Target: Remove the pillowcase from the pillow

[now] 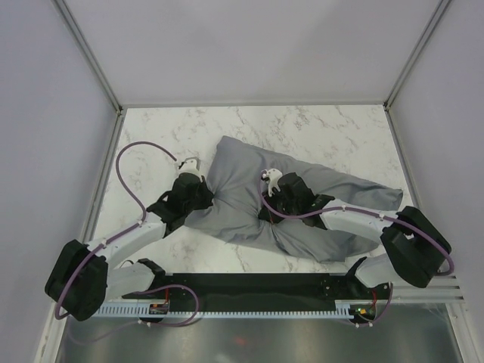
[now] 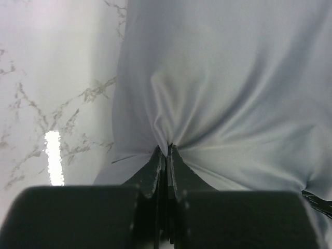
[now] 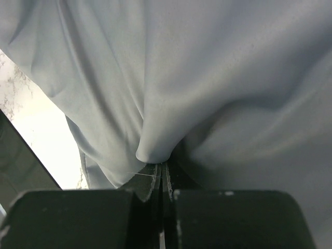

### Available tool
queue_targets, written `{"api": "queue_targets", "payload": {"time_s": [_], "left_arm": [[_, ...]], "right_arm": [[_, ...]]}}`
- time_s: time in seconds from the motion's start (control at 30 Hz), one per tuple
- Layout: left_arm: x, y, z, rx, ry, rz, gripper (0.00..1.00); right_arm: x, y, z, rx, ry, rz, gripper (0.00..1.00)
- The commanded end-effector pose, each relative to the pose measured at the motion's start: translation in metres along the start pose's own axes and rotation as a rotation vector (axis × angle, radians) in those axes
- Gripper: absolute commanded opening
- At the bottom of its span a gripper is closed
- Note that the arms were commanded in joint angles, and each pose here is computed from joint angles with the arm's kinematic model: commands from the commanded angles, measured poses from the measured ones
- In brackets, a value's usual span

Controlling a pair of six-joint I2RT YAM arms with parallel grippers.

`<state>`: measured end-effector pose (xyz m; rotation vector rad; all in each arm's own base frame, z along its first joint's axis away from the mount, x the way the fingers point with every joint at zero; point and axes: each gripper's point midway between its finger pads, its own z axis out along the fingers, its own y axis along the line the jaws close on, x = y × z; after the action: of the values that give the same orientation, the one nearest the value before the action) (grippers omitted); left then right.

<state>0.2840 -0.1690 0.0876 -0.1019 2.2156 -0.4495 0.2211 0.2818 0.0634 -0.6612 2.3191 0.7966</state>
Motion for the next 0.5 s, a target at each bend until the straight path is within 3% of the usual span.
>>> {"api": "queue_targets", "payload": {"time_s": [0.0,0.13,0.27,0.47], "left_arm": [[0.01,0.017,-0.008,-0.087,0.024,-0.012,0.02],[-0.004,0.05,-0.029,-0.259,-0.05,-0.032,0.02],[-0.02,0.064,-0.051,-0.314,-0.135,-0.065,0.02],[-0.028,0.086,-0.061,-0.404,-0.159,-0.075,0.02]], "right_arm": [[-0.027,0.009,0.015,-0.033,-0.048,-0.043,0.0],[-0.041,0.018,0.028,-0.056,-0.048,-0.051,0.0],[-0.047,0.035,0.049,-0.084,-0.031,-0.066,0.0],[-0.06,0.062,0.068,-0.126,-0.052,-0.063,0.01]]}}
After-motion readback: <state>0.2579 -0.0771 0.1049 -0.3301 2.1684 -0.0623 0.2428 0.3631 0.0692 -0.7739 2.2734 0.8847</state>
